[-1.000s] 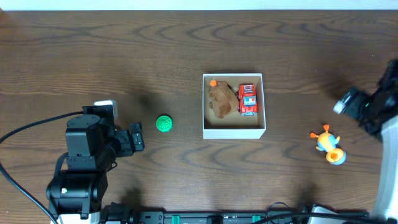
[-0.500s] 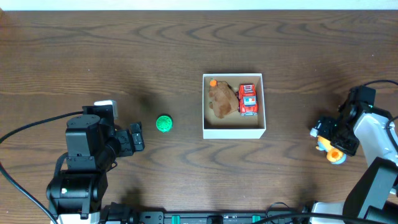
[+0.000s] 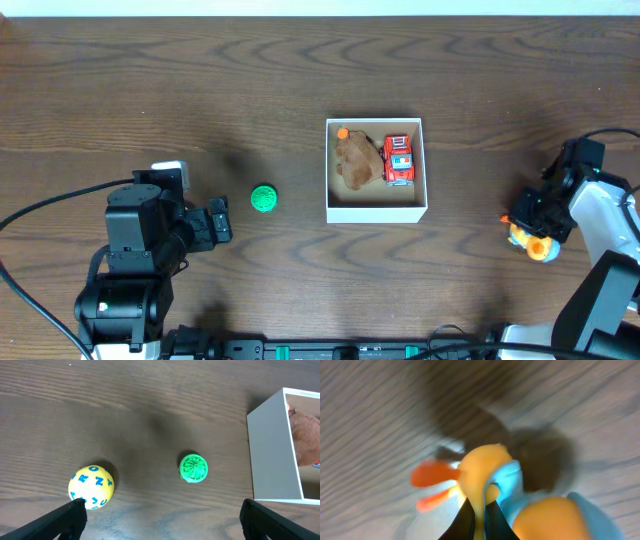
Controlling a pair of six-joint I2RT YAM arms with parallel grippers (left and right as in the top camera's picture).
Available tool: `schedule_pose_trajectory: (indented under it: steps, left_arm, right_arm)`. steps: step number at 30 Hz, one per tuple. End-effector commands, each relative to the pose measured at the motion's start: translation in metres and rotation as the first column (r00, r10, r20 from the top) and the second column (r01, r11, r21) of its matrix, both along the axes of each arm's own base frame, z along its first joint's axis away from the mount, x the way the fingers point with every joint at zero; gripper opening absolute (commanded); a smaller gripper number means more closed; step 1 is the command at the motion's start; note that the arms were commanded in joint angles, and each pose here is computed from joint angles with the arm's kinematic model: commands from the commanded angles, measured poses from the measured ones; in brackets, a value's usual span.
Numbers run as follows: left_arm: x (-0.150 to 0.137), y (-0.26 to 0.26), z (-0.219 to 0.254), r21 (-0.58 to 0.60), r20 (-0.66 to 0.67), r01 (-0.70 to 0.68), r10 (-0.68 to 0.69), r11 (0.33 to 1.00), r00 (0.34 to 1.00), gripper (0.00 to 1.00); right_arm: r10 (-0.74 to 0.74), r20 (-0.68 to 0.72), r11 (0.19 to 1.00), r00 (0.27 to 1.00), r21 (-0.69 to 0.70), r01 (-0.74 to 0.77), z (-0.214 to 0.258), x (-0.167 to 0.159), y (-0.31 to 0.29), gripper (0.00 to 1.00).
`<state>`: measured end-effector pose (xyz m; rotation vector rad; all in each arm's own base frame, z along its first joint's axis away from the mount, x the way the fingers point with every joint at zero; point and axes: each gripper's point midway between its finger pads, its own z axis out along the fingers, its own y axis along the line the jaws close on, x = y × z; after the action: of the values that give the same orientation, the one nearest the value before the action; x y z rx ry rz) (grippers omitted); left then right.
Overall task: Pack container
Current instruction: 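Move the right gripper to the orange duck toy and grasp it, then place the duck toy into the box and open the right gripper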
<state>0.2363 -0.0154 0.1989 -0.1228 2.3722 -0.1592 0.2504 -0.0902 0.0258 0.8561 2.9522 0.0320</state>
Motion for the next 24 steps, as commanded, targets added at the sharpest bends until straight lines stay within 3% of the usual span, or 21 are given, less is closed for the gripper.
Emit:
schedule_pose_trajectory:
  steps: [1,6,13,18,24]
  left_arm:
    - [0.002,0.003,0.008,0.002,0.017,-0.019,0.019,1.0,1.0,0.98]
    - [0.002,0.003,0.008,0.002,0.017,-0.019,0.019,1.0,1.0,0.98]
    - [0.002,0.003,0.008,0.002,0.017,-0.019,0.019,1.0,1.0,0.98]
    - [0.002,0.003,0.008,0.002,0.017,-0.019,0.019,1.0,1.0,0.98]
    - [0.002,0.003,0.008,0.002,0.017,-0.019,0.019,1.0,1.0,0.98]
  right_arm:
    - [0.028,0.133,0.994,0.991,0.103,-0.042,0.034,0.027,0.023,0.02]
    - [0.165,0.359,0.979,0.919,0.051,-0.196,0.124,0.066,0.054,0.01]
    - [0.479,0.587,0.851,0.653,-0.129,-0.509,0.23,0.087,0.155,0.01]
    - [0.594,0.601,0.744,0.535,-0.156,-0.65,0.232,0.081,0.221,0.01]
    - [0.695,0.5,0.647,0.517,-0.119,-0.753,0.189,0.073,0.268,0.01]
